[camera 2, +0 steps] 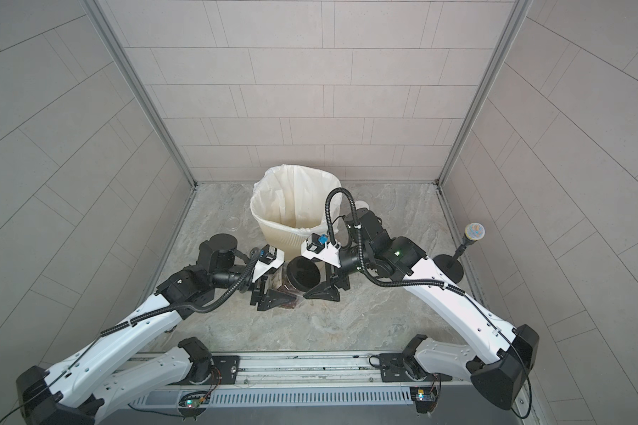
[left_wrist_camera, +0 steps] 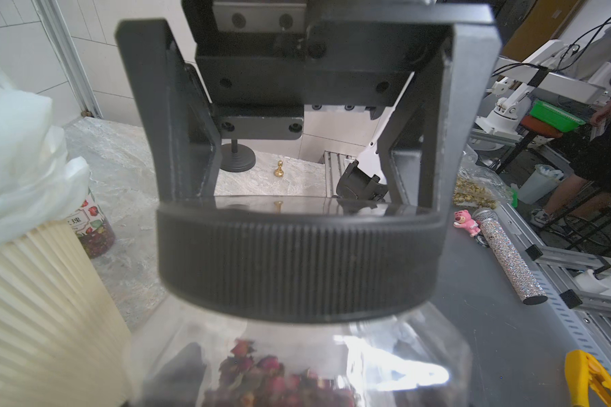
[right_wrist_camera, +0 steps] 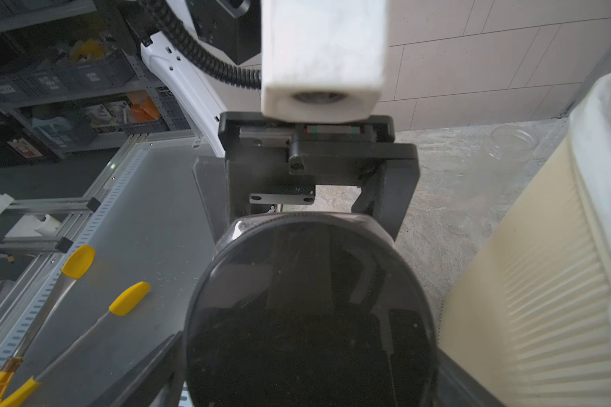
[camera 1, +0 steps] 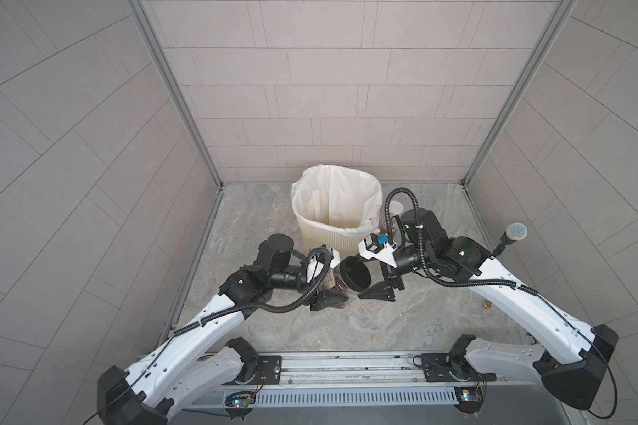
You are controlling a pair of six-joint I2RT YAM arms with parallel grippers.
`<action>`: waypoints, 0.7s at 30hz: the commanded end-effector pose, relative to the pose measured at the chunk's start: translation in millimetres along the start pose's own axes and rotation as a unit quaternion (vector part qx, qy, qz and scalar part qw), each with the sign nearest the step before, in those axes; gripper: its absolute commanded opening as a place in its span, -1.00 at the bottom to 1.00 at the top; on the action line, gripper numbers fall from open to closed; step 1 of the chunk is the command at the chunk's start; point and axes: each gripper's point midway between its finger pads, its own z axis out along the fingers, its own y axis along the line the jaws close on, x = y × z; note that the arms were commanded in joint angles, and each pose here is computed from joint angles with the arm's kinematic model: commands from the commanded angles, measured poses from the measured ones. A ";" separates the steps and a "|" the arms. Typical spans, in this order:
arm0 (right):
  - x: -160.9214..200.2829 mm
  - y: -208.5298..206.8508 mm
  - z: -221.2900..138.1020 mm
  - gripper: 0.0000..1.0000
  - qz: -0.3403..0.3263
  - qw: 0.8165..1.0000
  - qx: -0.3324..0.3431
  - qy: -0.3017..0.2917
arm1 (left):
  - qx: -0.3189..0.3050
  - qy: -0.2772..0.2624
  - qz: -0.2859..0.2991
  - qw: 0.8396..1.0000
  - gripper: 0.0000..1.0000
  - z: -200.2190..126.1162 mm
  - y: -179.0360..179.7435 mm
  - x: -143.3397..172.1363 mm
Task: Empty the moldy dried flower tea in the jars
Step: Unscrew the lid from the jar.
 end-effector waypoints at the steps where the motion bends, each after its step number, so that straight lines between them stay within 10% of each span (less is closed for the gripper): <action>1: -13.1 15.1 -7.4 1.00 0.018 0.999 -0.023 -0.022 | -0.053 0.007 -0.001 0.999 0.39 -3.9 20.0 3.6; 21: -7.3 -22.7 -29.8 1.00 0.128 0.990 0.063 -0.019 | -0.056 -0.019 -0.007 0.998 0.38 -11.2 25.5 -4.6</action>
